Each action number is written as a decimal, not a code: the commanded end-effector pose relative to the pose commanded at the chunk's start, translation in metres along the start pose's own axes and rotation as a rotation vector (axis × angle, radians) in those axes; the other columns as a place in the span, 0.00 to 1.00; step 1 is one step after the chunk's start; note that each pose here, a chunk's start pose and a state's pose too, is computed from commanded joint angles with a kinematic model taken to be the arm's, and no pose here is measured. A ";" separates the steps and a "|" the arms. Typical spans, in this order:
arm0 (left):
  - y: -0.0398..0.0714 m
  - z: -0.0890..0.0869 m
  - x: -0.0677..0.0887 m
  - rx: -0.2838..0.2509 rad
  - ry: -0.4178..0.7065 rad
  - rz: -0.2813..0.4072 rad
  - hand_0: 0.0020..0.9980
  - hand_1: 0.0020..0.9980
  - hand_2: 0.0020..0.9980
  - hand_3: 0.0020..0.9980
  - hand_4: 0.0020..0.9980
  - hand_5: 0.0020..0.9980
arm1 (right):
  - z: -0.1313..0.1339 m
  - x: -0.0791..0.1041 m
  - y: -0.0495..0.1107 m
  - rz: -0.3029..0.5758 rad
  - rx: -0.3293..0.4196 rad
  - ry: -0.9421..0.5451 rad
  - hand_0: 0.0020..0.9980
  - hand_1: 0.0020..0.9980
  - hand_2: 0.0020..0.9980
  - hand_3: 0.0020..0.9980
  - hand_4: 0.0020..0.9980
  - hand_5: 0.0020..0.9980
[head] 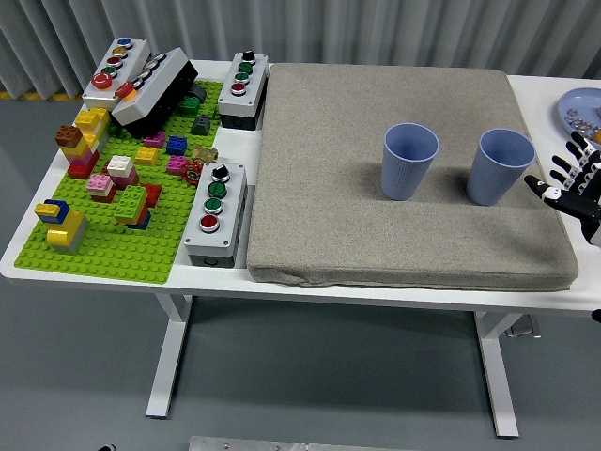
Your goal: Pick cup pour cup place
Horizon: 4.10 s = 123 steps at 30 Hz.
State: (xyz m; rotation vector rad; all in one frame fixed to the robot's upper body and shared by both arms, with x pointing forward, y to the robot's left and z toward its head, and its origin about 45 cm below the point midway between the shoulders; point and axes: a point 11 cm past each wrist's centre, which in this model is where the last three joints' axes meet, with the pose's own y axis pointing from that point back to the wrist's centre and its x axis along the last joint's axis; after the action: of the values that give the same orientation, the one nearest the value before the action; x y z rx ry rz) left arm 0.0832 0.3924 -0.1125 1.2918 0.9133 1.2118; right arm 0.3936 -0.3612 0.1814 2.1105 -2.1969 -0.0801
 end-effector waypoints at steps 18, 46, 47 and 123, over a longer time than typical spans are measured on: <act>0.000 0.001 0.002 0.001 -0.018 0.002 0.81 0.78 0.82 0.75 0.53 1.00 | 0.036 -0.022 0.002 -0.039 -0.081 -0.013 0.92 0.92 1.00 0.99 0.87 0.23; 0.001 0.007 0.003 -0.011 -0.022 0.006 0.81 0.78 0.81 0.75 0.53 1.00 | 0.025 -0.030 -0.013 -0.066 -0.066 0.000 0.99 0.93 1.00 0.99 0.85 0.23; 0.001 0.007 0.003 -0.011 -0.022 0.006 0.81 0.78 0.81 0.75 0.53 1.00 | 0.024 -0.030 -0.014 -0.067 -0.063 0.003 0.99 0.93 1.00 0.99 0.85 0.23; 0.002 0.014 0.006 -0.017 -0.050 0.009 0.81 0.78 0.81 0.74 0.54 1.00 | 0.018 -0.054 -0.037 -0.064 -0.061 -0.081 0.80 0.67 0.56 0.68 0.80 0.16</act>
State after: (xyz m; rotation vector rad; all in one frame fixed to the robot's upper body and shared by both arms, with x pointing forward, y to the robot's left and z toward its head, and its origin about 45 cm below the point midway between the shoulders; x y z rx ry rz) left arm 0.0977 0.3954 -0.1087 1.3087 0.8598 1.1866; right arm 0.4305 -0.3093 0.1584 2.1810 -2.1406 -0.2382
